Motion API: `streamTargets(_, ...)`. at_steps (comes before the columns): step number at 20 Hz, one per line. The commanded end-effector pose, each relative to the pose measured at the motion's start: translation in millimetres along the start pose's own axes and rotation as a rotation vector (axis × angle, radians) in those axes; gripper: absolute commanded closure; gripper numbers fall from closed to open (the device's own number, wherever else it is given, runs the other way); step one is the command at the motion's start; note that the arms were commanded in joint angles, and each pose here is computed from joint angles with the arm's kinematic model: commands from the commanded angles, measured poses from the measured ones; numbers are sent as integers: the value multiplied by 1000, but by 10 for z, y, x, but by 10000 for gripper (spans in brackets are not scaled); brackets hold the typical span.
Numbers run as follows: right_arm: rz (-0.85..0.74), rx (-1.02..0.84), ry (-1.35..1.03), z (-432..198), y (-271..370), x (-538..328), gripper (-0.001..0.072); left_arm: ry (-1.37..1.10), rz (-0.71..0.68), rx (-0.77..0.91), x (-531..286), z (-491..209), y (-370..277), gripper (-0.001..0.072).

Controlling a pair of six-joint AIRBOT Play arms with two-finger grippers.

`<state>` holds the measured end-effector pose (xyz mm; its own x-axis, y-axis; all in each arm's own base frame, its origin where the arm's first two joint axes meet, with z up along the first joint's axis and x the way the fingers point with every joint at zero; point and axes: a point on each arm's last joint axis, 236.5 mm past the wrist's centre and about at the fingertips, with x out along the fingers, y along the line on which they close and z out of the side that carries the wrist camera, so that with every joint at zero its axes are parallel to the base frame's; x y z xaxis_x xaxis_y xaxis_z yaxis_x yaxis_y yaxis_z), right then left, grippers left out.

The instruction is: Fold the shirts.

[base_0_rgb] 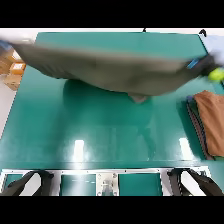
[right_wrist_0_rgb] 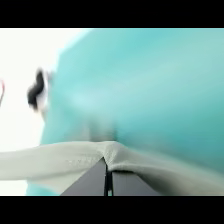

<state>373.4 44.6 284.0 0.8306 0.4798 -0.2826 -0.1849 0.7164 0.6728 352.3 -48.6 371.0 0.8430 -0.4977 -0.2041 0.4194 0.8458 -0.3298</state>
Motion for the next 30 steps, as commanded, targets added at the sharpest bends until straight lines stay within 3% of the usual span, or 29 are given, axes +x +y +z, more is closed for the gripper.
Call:
streamTargets(1,56,-322,-295,855,1311,-1036,698,-405,-15,393,-1108,1250,-1469,684)
streamTargets(5,40,-538,-464,1053,2040,-1633,698,-570,7,586,-1691,1529,-2156,684)
streamTargets(9,0,-525,-430,1044,1864,-1550,697,-438,28,470,-1373,1335,-1739,683)
streamTargets(15,-69,-268,-170,707,392,-520,697,-129,4,134,-355,567,-504,683)
streamTargets(19,-136,-86,36,-21,-861,545,697,123,-74,-75,806,-494,276,683)
streamTargets(23,-231,51,152,-612,-1886,1478,697,279,20,-303,1897,-1599,1210,683)
streamTargets(28,-210,244,234,-1011,-2549,2235,695,332,27,-601,2469,-2423,1720,682)
streamTargets(29,-202,257,248,-1047,-2592,2299,661,342,30,-613,2493,-2497,1751,673)
streamTargets(30,-197,256,253,-1039,-2611,2330,534,345,37,-607,2496,-2519,1777,369)
